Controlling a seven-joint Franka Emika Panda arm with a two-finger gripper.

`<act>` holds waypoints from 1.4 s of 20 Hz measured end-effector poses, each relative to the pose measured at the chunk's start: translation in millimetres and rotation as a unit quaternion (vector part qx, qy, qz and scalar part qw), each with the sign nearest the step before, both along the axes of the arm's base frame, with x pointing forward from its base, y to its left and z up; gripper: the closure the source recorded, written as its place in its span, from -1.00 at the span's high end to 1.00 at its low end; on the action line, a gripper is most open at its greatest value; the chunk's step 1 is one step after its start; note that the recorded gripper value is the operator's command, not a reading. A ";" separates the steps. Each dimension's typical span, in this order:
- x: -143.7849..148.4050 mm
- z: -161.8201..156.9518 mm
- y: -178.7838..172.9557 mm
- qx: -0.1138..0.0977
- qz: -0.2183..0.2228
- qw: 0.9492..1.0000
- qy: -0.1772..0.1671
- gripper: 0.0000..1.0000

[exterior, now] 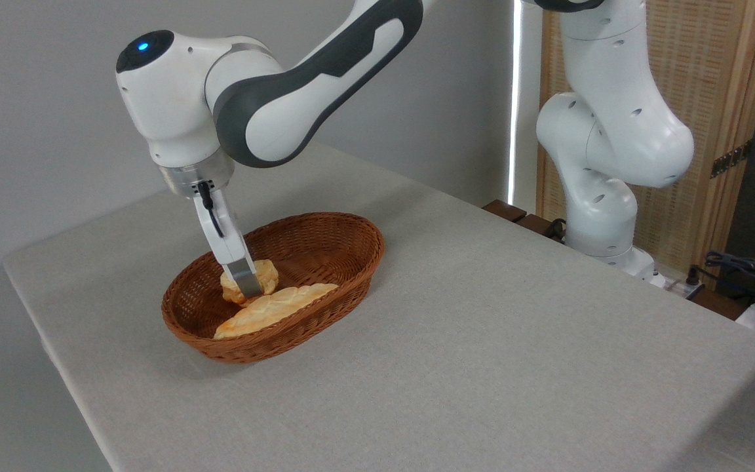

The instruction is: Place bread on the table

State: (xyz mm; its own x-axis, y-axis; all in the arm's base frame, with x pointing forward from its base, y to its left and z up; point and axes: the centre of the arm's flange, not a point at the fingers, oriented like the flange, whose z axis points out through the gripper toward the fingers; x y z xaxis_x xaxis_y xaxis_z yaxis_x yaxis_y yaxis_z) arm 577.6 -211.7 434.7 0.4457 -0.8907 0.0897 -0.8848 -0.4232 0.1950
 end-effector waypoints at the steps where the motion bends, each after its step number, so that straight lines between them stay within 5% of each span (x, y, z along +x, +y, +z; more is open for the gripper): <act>1: 1.6 5.0 1.0 -0.001 0.002 1.000 -0.005 -0.04; 11: 6.0 70.4 60.9 0.006 0.053 0.997 -0.050 0.04; 16: 3.5 97.6 129.0 0.017 0.106 0.993 -0.053 0.38; 17: 4.4 97.7 143.6 0.020 0.117 0.992 -0.051 0.46; 18: 5.0 96.7 151.3 0.021 0.123 0.991 -0.050 0.94; 19: 5.9 92.5 162.7 0.024 0.133 0.990 -0.046 1.00; 23: 11.0 62.9 196.4 0.053 0.151 0.987 -0.023 1.00; 28: 18.0 34.9 202.2 0.063 0.153 0.986 -0.001 1.00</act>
